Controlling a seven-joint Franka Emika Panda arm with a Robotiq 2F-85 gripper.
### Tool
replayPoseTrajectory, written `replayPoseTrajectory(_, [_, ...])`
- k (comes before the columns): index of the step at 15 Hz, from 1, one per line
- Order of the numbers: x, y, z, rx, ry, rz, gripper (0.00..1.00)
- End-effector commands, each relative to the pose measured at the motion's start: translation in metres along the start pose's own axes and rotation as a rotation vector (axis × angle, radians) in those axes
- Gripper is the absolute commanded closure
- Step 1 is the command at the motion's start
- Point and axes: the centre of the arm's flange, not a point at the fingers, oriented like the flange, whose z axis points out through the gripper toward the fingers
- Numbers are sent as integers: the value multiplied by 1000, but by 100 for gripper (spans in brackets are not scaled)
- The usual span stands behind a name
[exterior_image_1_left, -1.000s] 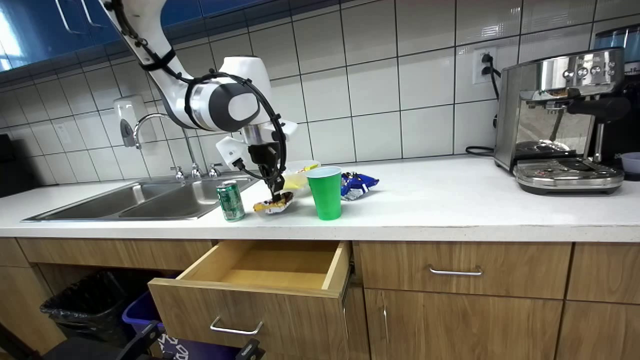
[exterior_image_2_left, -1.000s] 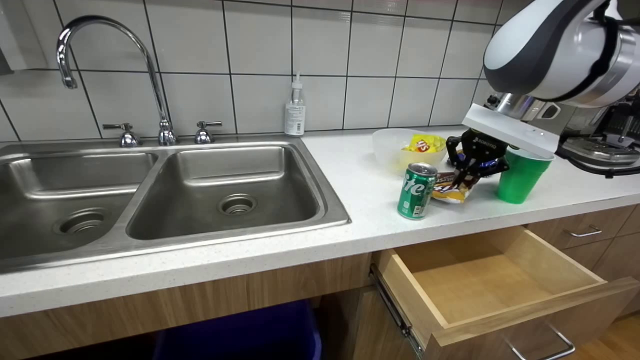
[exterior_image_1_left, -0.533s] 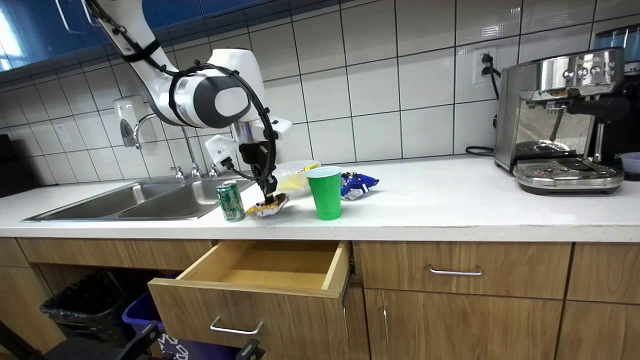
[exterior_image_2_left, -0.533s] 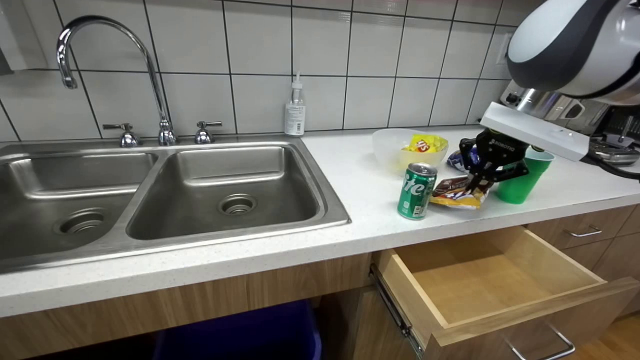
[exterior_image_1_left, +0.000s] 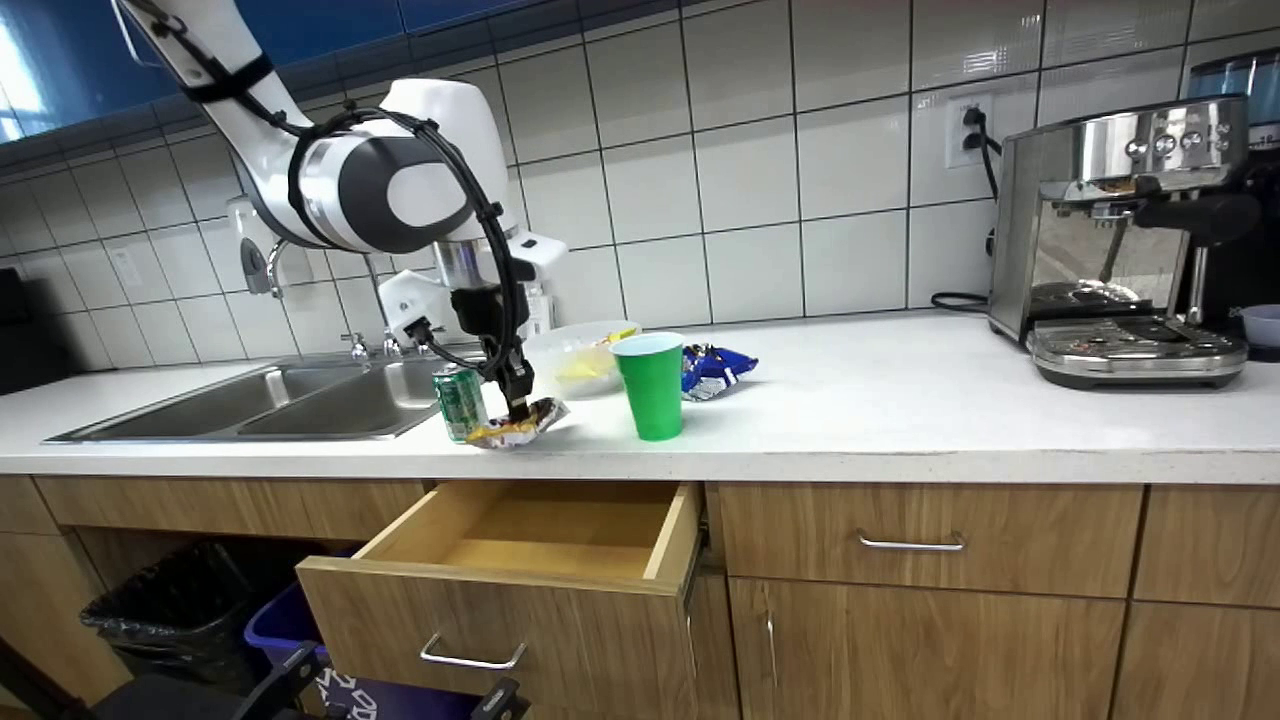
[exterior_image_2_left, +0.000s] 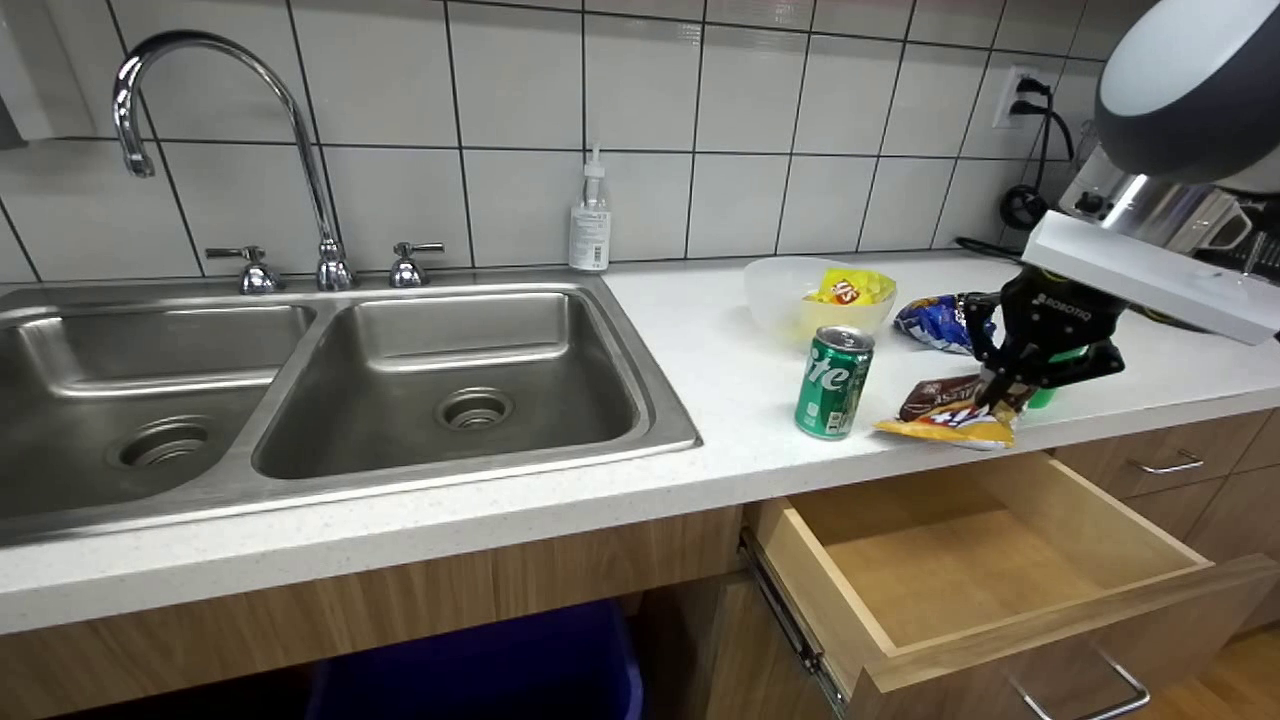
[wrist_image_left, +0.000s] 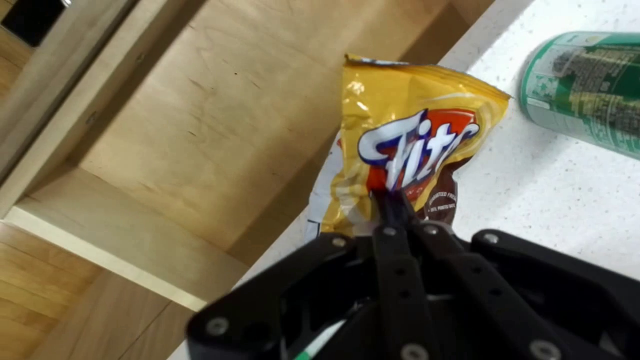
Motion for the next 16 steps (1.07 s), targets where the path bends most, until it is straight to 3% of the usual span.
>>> replayPoseTrajectory(1, [-24,19,-17,-1,-11,-29,100])
replayPoseTrajectory(7, [-50,29,-7,-25,-59,-66,100])
replayPoseTrajectory(16, [-60,17,37,-75,-129,-103,100])
